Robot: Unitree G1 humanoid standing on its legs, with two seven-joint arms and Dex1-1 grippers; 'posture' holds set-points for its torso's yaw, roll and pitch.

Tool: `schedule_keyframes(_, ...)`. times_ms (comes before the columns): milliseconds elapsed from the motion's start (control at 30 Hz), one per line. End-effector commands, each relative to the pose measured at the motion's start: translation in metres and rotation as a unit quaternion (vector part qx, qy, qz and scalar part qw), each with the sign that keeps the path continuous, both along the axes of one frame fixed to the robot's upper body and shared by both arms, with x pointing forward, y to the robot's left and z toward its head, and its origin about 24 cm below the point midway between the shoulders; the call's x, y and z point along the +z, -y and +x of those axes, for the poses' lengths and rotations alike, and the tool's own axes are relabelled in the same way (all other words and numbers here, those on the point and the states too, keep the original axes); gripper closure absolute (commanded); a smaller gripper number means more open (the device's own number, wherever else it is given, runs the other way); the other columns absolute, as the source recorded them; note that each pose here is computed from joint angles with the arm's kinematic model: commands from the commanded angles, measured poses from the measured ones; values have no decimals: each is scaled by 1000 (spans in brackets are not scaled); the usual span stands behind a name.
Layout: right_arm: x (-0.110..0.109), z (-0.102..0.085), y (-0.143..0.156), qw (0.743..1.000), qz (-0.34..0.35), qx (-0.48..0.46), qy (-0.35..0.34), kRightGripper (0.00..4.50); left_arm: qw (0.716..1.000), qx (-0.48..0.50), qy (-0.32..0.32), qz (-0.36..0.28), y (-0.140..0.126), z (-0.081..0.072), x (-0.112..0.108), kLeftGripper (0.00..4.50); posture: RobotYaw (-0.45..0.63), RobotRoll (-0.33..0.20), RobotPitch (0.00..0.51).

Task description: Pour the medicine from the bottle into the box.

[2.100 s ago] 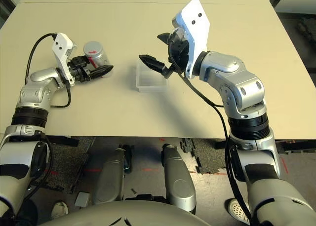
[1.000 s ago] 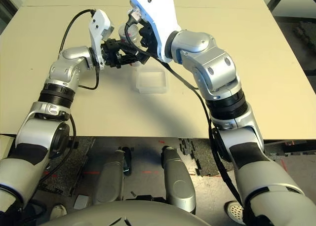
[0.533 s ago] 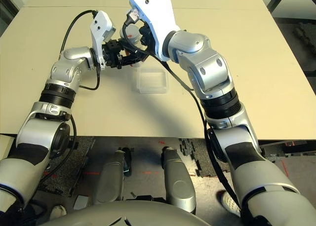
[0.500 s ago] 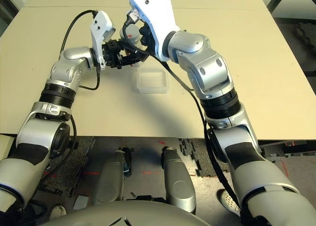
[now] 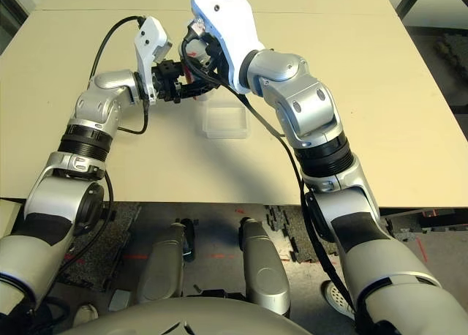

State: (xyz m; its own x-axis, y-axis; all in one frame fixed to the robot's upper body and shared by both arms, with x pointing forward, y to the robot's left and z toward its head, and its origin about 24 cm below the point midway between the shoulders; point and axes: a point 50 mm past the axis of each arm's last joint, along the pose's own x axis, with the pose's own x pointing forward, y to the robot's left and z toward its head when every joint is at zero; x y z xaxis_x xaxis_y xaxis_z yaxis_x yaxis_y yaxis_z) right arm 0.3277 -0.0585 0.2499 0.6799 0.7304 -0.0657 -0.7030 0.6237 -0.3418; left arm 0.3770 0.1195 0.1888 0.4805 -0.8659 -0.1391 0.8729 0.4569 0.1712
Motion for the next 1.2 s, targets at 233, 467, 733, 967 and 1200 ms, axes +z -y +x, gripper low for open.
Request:
schedule_keyframes(233, 19, 7, 26, 995, 79, 44, -38, 1974, 994, -109, -3, 8, -6, -24, 27, 1729, 5, 0, 189)
schedule_keyframes(467, 37, 6, 41, 988, 88, 117, -38, 2009, 985, -173, 14, 13, -5, -38, 44, 1729, 26, 0, 186)
schedule_keyframes(733, 39, 1, 49, 980, 99, 160, -61, 3594, 983, -159, 88, -15, -3, -39, 58, 1733, 38, 0, 185)
schedule_keyframes(967, 40, -4, 42, 977, 113, 170, -61, 4500, 986, -120, 112, -34, -3, -30, 54, 1734, 35, 0, 185)
schedule_keyframes(1200, 53, -10, 36, 978, 139, 153, -40, 3512, 988, -73, 121, -55, -5, -18, 47, 1734, 22, 0, 184)
